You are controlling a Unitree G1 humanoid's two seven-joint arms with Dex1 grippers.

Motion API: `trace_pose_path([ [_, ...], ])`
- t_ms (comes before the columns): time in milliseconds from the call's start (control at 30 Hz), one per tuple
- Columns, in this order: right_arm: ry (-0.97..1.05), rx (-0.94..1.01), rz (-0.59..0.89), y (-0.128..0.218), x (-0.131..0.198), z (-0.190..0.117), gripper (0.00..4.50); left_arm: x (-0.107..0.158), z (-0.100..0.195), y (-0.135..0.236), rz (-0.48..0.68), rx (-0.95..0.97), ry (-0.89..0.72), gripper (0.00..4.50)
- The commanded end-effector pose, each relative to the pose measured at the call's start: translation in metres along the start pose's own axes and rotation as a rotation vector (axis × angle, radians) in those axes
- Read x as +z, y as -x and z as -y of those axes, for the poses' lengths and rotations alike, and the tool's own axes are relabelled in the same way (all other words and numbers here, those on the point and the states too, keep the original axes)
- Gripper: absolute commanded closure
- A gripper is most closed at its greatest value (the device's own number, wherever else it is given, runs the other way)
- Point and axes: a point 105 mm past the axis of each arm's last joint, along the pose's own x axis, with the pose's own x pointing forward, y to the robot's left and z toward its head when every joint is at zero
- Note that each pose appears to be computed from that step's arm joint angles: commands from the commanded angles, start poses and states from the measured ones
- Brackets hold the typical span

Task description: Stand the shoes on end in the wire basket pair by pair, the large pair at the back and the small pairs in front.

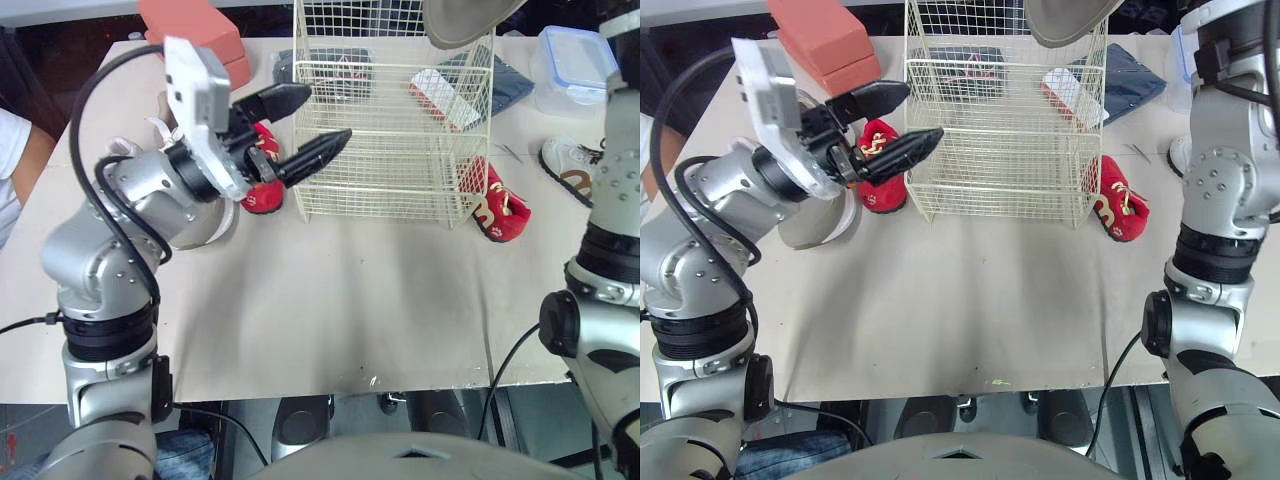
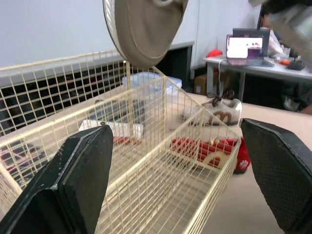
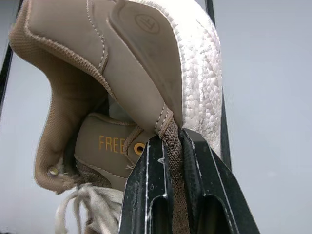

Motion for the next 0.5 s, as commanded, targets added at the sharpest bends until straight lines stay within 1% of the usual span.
trace_pose_path([
  [33,0.078,0.060,0.092,-0.007,0.012,0.000,4.50,0.021,0.006,0.006,0.038,-0.011,-0.018,0.01],
  [133,0.090,0.081,0.091,-0.009,0.000,0.002,4.50,0.026,0.006,0.011,0.033,0.000,-0.012,0.01],
  [200,0.082,0.087,0.092,-0.012,-0.007,0.000,4.50,0.027,0.004,0.013,0.018,0.024,-0.025,0.01],
  [333,0.082,0.100,0.073,-0.015,-0.022,-0.003,4.50,0.034,0.005,0.016,0.024,0.047,-0.052,0.01],
  [500,0.117,0.105,-0.017,-0.008,-0.046,-0.002,4.50,0.039,-0.006,0.024,0.015,0.144,-0.129,0.01],
])
